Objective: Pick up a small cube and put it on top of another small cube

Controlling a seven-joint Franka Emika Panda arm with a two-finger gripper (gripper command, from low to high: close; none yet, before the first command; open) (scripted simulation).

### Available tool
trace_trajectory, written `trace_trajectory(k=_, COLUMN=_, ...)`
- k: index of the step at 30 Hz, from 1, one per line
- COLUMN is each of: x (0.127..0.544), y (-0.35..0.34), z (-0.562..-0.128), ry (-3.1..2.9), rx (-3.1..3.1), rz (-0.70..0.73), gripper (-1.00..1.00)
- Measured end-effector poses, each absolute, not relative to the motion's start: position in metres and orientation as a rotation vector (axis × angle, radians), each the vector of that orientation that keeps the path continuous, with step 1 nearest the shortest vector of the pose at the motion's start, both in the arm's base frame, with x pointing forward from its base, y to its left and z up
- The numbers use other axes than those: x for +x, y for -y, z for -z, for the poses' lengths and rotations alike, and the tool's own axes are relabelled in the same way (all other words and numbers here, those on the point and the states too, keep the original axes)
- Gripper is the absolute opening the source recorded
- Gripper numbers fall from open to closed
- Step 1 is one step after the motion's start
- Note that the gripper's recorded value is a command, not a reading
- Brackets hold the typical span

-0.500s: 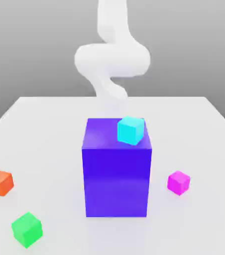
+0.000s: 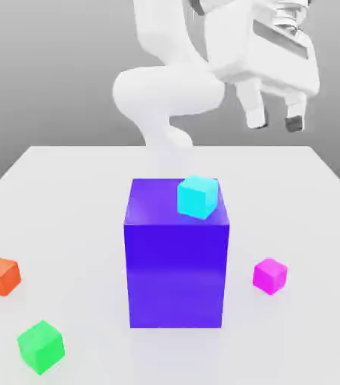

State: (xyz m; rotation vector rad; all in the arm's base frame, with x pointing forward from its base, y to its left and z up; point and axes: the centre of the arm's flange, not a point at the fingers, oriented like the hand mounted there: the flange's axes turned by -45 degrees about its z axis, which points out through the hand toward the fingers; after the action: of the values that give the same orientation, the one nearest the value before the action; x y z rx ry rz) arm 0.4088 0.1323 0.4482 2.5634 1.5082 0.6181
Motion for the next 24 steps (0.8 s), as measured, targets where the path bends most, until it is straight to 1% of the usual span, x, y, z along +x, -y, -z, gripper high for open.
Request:
trace_trajectory(k=4, x=0.394, y=-0.158, z=-0.389, ry=-1.824, rx=2.382, rz=-0.487, gripper=0.0)
trace_trajectory(k=9, x=0.364, y=-0.184, z=-0.319, ry=-2.192, rx=2.105, rz=-0.327, gripper=0.0)
trace_trajectory(k=14, x=0.321, y=-0.2, z=-0.256, ry=-2.521, rx=1.774, rz=-0.172, gripper=0.0)
trace_trajectory(k=19, x=0.271, y=-0.207, z=-0.201, ry=-2.807, rx=1.39, rz=-0.026, gripper=0.0)
trace_trajectory(k=24, x=0.265, y=-0.206, z=-0.159, ry=-2.845, rx=1.329, rz=-0.001, gripper=0.0)
